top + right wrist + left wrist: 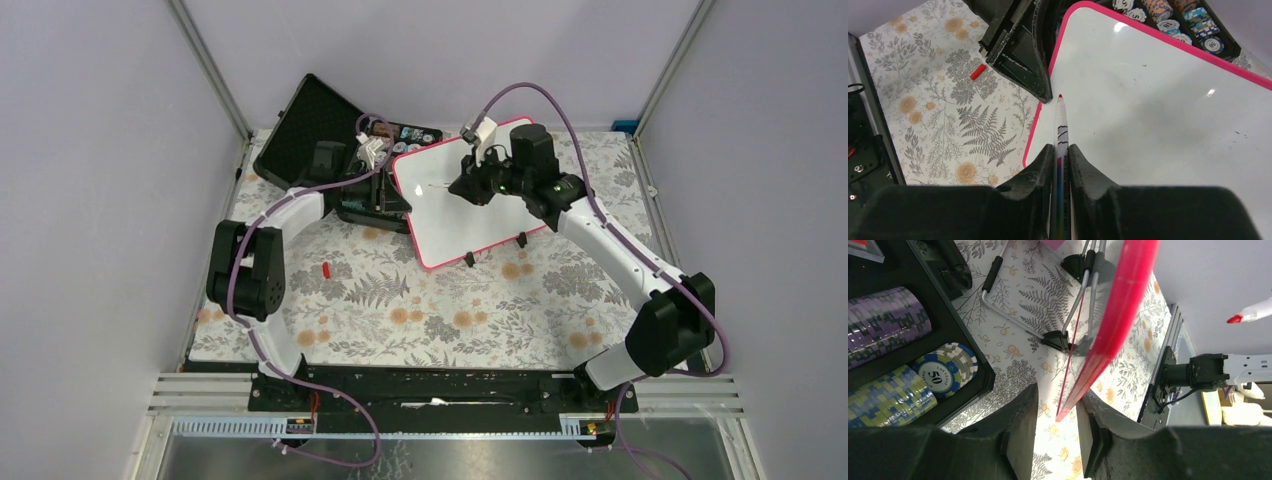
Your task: Write a sentence on the whiteboard
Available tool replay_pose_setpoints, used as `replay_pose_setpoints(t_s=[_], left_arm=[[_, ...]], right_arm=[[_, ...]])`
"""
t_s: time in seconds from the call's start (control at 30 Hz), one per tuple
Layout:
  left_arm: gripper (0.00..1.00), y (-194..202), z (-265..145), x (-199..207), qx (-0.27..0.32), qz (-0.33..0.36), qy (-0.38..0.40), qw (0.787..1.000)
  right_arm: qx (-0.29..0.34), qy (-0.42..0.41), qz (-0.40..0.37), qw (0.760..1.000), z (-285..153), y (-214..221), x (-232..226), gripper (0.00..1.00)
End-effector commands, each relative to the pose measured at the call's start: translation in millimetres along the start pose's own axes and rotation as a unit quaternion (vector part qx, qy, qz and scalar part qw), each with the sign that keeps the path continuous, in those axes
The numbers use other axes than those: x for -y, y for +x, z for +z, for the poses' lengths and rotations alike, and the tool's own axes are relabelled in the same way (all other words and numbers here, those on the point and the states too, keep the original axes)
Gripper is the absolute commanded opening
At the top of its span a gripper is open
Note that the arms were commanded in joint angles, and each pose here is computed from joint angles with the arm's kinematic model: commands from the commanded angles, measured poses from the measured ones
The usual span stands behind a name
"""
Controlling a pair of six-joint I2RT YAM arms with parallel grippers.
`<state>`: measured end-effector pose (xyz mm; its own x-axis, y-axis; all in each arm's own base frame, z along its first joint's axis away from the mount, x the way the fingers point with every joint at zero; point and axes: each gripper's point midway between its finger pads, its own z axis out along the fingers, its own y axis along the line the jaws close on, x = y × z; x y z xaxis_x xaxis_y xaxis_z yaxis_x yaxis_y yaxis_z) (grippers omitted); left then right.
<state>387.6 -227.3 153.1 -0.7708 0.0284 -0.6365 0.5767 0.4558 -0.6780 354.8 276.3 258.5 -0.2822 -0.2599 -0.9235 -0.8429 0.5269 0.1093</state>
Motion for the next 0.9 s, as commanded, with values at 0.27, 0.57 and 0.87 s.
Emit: replay_pose_setpoints(t_s=[0.27, 0.57, 0.87], left_arm=[[0.23, -36.1, -6.8, 30.5, 0.073, 0.056, 0.044, 0.995], [0.05, -34.1, -4.9, 29.4, 0.073, 0.055, 0.043, 0.995], [0.0, -32.4, -2.7, 30.3, 0.071, 0.057, 0.044, 0.995]], right_arm=[[0.019, 0.088, -0.08, 0.993, 11.0, -25.8, -1.4, 0.0], [0.021, 0.086, -0.092, 0.992, 28.7, -37.6, -10.1, 0.0], [0.017, 0.092, -0.099, 0.991, 47.3, -43.5, -5.7, 0.0]])
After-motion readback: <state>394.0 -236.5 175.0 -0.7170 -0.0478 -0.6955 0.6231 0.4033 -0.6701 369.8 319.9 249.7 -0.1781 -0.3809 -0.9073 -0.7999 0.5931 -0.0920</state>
